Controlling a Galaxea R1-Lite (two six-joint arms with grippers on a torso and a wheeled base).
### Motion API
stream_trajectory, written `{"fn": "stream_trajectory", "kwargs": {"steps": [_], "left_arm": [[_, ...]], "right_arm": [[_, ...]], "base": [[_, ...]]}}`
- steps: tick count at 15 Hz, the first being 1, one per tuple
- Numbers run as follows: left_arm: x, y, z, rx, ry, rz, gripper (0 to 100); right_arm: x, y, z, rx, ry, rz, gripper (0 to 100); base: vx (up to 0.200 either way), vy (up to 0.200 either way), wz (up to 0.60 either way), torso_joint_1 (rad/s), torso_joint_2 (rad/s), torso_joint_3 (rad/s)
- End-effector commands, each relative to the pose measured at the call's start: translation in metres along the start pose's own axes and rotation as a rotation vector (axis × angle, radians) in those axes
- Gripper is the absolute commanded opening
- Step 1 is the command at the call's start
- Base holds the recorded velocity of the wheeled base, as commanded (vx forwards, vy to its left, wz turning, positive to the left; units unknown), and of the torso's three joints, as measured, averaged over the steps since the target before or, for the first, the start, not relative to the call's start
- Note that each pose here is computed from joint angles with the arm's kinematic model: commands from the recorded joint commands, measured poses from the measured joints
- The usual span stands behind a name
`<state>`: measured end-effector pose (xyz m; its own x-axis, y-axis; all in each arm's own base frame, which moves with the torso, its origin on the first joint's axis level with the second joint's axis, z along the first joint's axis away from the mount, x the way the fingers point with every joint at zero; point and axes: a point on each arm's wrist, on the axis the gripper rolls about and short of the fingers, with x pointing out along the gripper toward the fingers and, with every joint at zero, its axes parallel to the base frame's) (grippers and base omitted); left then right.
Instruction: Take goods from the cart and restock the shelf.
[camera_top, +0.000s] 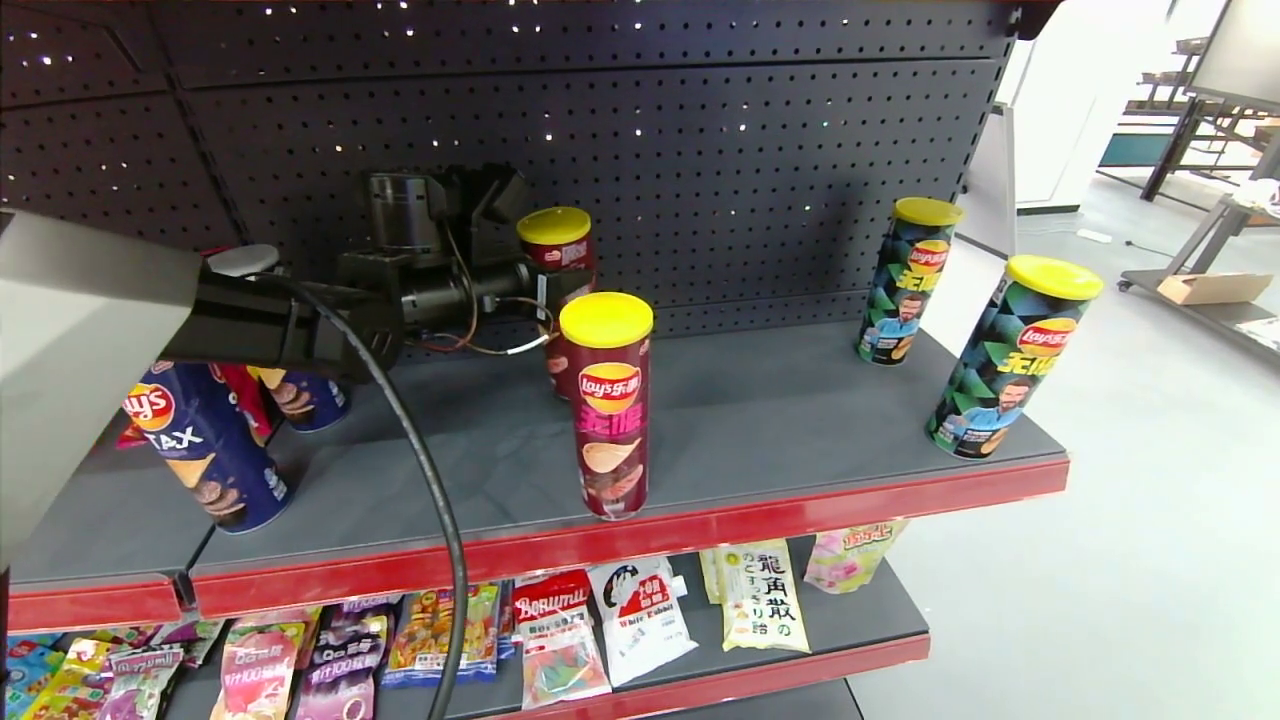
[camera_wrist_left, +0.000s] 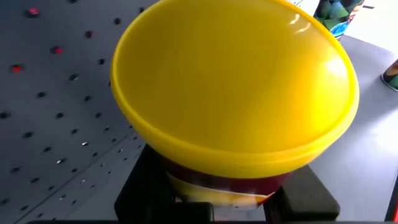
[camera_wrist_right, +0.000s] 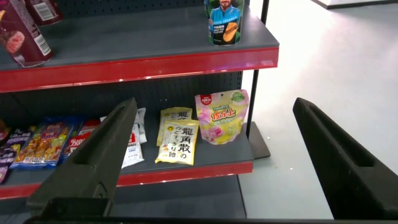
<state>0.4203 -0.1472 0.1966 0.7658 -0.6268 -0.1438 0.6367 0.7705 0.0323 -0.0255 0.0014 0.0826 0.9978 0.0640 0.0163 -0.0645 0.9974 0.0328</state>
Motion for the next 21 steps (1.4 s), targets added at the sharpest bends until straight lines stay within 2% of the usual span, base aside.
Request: {"fn": "stream_trajectory", "kwargs": {"steps": [1, 5, 7, 9, 11, 14, 17, 21], "left_arm": [[0.008, -0.001, -0.004, -0.002, 0.007, 0.005, 0], [0.017, -0.003, -0.004, -0.006, 0.021, 0.035, 0], [0.02, -0.003, -0.003, -0.025, 0.015, 0.046, 0], [0.026, -0.009, -0.002, -0.058, 0.01, 0.064, 0], [0.028, -0.01, -0.003, -0.073, 0.021, 0.074, 0], [0.031, -0.012, -0.007, -0.073, 0.03, 0.077, 0], [0.034, -0.017, -0.009, -0.075, 0.046, 0.118, 0], [0.04, -0.02, -0.006, -0.069, 0.029, 0.122, 0]], "right_arm": [[0.0, 0.0, 0.0, 0.0, 0.001, 0.0, 100], [0.0, 0.0, 0.0, 0.0, 0.001, 0.0, 100], [0.0, 0.0, 0.0, 0.0, 0.001, 0.0, 100], [0.0, 0.0, 0.0, 0.0, 0.001, 0.0, 100], [0.0, 0.0, 0.0, 0.0, 0.001, 0.0, 100], [0.0, 0.0, 0.0, 0.0, 0.001, 0.0, 100], [0.0, 0.0, 0.0, 0.0, 0.003, 0.0, 100], [0.0, 0.0, 0.0, 0.0, 0.001, 0.0, 100]], "base": [[0.0, 0.0, 0.0, 0.0, 0.0, 0.0], [0.0, 0.0, 0.0, 0.0, 0.0, 0.0], [0.0, 0.0, 0.0, 0.0, 0.0, 0.0], [0.0, 0.0, 0.0, 0.0, 0.0, 0.0], [0.0, 0.0, 0.0, 0.0, 0.0, 0.0], [0.0, 0.0, 0.0, 0.0, 0.0, 0.0], [0.0, 0.0, 0.0, 0.0, 0.0, 0.0], [0.0, 0.0, 0.0, 0.0, 0.0, 0.0]]}}
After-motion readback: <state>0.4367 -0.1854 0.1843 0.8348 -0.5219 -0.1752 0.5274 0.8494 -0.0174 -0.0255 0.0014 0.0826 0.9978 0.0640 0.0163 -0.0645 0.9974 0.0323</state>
